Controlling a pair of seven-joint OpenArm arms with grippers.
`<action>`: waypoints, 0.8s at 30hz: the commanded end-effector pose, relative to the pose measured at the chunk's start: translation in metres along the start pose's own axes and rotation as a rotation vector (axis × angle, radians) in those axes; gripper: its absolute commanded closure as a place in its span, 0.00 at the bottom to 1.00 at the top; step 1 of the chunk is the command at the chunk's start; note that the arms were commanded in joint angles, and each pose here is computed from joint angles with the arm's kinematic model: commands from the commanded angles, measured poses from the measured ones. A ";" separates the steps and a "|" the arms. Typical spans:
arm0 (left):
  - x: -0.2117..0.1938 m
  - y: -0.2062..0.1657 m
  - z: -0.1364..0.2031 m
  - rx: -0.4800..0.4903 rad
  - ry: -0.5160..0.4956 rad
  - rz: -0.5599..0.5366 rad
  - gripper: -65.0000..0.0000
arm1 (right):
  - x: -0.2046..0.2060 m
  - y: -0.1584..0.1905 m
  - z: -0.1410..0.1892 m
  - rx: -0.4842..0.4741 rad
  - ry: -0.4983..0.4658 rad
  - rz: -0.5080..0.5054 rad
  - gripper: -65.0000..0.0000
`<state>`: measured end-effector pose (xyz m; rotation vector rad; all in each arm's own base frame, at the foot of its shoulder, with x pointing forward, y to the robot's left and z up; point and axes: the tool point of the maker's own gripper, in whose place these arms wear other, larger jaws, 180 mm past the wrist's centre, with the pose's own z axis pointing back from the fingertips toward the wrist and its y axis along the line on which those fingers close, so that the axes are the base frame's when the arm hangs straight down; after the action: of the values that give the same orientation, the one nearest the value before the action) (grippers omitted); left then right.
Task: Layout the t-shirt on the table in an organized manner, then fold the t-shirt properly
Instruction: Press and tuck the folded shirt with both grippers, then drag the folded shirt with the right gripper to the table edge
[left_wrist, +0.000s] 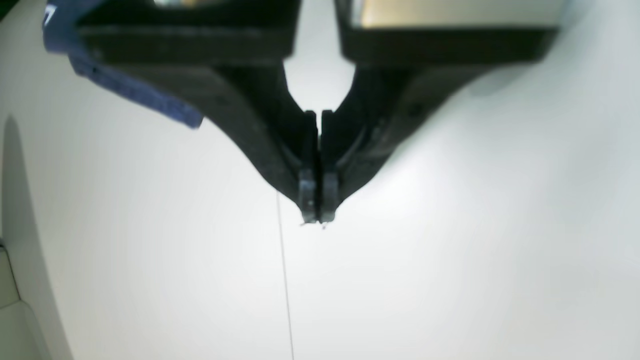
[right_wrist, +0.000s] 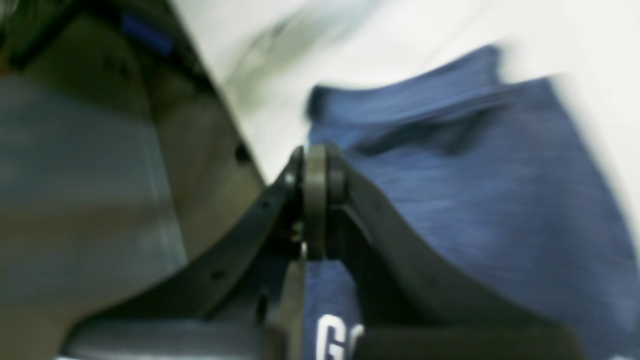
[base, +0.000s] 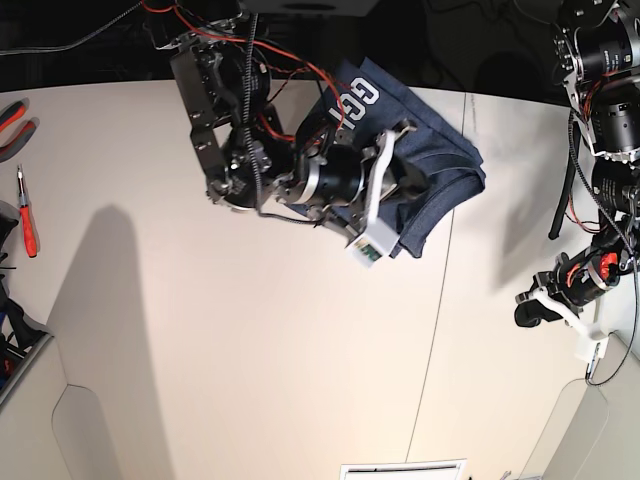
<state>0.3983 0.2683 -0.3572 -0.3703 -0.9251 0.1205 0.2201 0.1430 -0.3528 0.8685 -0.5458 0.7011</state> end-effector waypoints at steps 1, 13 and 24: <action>0.019 0.000 0.005 -0.012 -0.056 -0.010 1.00 | 0.012 0.006 -0.003 0.005 -0.031 0.037 1.00; -0.048 0.004 0.015 -0.030 0.039 0.073 1.00 | -0.076 -0.076 -0.030 -0.308 0.164 -0.048 1.00; -0.056 -0.012 0.012 -0.092 0.033 0.085 1.00 | -0.127 -0.226 0.104 -0.836 0.157 -0.308 1.00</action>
<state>0.3427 0.2405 -0.4071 -0.4909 -0.8220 0.1655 0.3044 -0.0686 -0.4827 0.1833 -0.5737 0.2017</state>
